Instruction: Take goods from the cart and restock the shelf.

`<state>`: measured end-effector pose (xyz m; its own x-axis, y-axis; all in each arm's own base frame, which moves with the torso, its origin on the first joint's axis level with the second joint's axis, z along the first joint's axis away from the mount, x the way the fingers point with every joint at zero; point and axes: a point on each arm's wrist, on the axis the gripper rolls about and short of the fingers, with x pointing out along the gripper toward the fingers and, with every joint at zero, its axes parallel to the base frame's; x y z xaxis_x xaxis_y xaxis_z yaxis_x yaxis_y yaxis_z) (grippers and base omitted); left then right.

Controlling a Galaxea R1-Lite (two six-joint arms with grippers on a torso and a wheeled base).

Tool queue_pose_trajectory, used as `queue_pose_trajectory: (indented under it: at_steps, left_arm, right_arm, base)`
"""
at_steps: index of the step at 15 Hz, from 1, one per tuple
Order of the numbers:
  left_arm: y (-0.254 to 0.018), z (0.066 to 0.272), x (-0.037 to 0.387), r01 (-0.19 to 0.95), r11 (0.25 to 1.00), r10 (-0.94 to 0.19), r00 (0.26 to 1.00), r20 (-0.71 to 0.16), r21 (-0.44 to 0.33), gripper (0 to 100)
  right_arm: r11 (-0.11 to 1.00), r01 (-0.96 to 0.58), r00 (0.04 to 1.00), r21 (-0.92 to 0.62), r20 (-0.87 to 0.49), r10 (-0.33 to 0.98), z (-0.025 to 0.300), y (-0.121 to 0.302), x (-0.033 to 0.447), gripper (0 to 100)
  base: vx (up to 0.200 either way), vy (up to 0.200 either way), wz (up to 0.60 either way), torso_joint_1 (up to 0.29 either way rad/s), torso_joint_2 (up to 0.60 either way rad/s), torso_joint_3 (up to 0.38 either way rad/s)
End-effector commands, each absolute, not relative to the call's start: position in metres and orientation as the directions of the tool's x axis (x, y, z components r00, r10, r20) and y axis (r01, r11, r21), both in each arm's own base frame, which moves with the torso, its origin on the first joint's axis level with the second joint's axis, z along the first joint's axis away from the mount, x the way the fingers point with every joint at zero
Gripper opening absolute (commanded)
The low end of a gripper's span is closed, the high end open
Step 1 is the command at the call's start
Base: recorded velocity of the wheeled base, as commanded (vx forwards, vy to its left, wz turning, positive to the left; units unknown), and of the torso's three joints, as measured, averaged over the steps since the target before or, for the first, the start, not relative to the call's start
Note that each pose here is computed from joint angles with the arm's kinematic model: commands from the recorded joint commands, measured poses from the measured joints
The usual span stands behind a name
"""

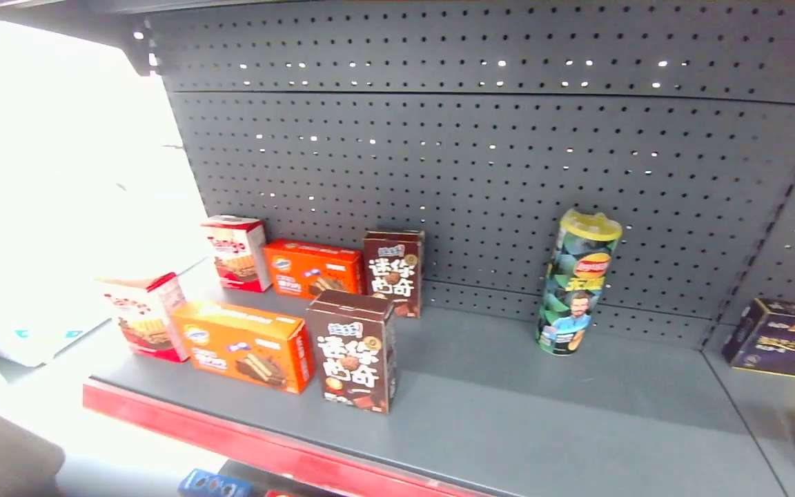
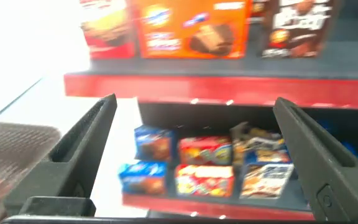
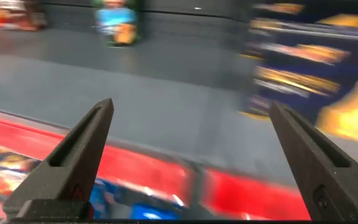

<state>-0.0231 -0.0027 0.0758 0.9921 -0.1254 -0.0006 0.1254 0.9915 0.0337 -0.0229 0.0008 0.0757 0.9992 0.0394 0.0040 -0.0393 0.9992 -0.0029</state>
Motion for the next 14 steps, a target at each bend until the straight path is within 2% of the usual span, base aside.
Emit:
queue_pose_trajectory:
  at_steps: [1, 10, 14]
  left_arm:
    - [-0.0027, 0.0757, -0.0231, 0.125, 0.992, -0.125, 0.992, 0.000, 0.034, 100]
    - [-0.0027, 0.0757, -0.0231, 0.125, 0.991, -0.125, 0.992, 0.000, 0.037, 100]
    - [-0.0027, 0.0757, -0.0231, 0.125, 0.991, -0.125, 0.992, 0.000, 0.040, 100]
  right_arm:
    - [0.999, -0.041, 0.999, -0.003, 0.003, 0.041, 0.0758, 0.0008, -0.0228, 100]
    - [0.999, -0.041, 0.999, -0.003, 0.003, 0.041, 0.0758, 0.0008, -0.0228, 100]
    - [0.999, -0.040, 0.999, -0.003, 0.003, 0.040, 0.0758, 0.0008, -0.0228, 100]
  base:
    - [0.000, 0.000, 0.60, 0.002, 0.01, 0.002]
    - [0.000, 0.000, 0.60, 0.002, 0.00, 0.000]
    - [0.000, 0.000, 0.00, 0.000, 0.00, 0.000]
